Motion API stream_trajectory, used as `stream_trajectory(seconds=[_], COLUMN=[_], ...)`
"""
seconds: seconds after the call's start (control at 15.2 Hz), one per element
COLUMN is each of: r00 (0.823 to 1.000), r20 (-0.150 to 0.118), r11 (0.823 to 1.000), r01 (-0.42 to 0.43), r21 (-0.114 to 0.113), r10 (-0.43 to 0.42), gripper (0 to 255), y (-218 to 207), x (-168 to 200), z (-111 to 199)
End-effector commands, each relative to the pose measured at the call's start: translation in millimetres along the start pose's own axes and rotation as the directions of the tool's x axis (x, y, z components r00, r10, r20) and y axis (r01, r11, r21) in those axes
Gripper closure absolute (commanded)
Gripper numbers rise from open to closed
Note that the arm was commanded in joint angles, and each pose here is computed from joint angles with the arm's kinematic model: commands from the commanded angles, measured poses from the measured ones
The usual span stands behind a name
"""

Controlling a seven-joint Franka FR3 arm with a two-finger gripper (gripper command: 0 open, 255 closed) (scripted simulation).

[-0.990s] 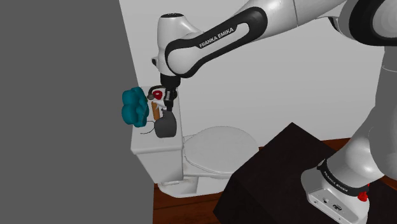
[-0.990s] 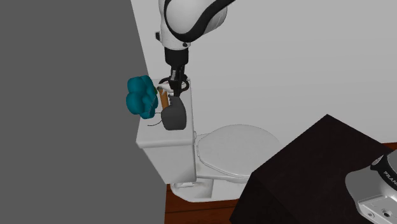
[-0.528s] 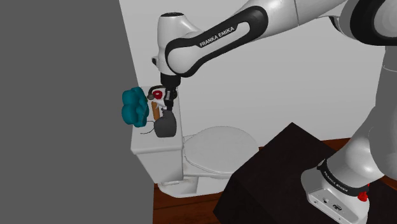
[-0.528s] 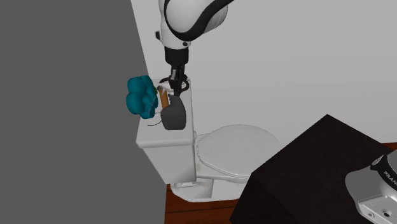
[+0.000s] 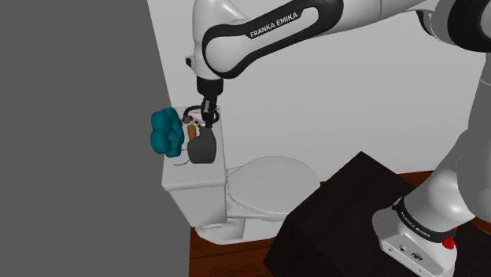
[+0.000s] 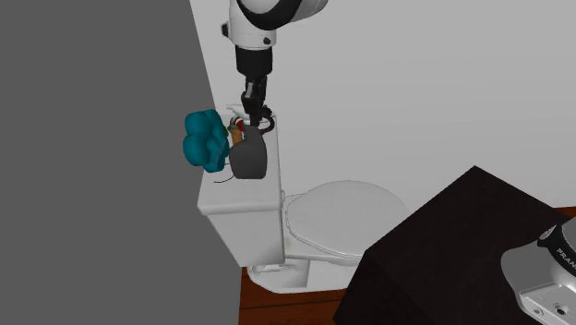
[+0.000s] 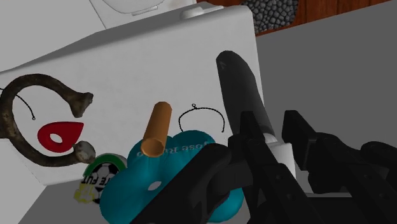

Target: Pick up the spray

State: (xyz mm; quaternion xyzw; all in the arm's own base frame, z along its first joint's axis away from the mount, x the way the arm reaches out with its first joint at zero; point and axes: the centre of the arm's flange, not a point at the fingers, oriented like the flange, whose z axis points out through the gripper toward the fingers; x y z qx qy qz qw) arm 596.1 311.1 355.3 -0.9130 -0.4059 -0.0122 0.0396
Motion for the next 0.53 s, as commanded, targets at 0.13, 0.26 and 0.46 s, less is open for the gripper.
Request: stream_trajectory(seconds=[0.13,0.26,0.46], r00=[1.000,1.000,1.000], r20=[0.000,0.000,0.000], r11=[1.000,1.000,1.000], r01=[0.000,0.000,0.000], r21=[0.000,0.000,0.000], r10=[0.000,0.000,0.000], gripper=[255,255,255], y=[-2,-2,-3], x=[1,1,2], z=[-20,-31,-37])
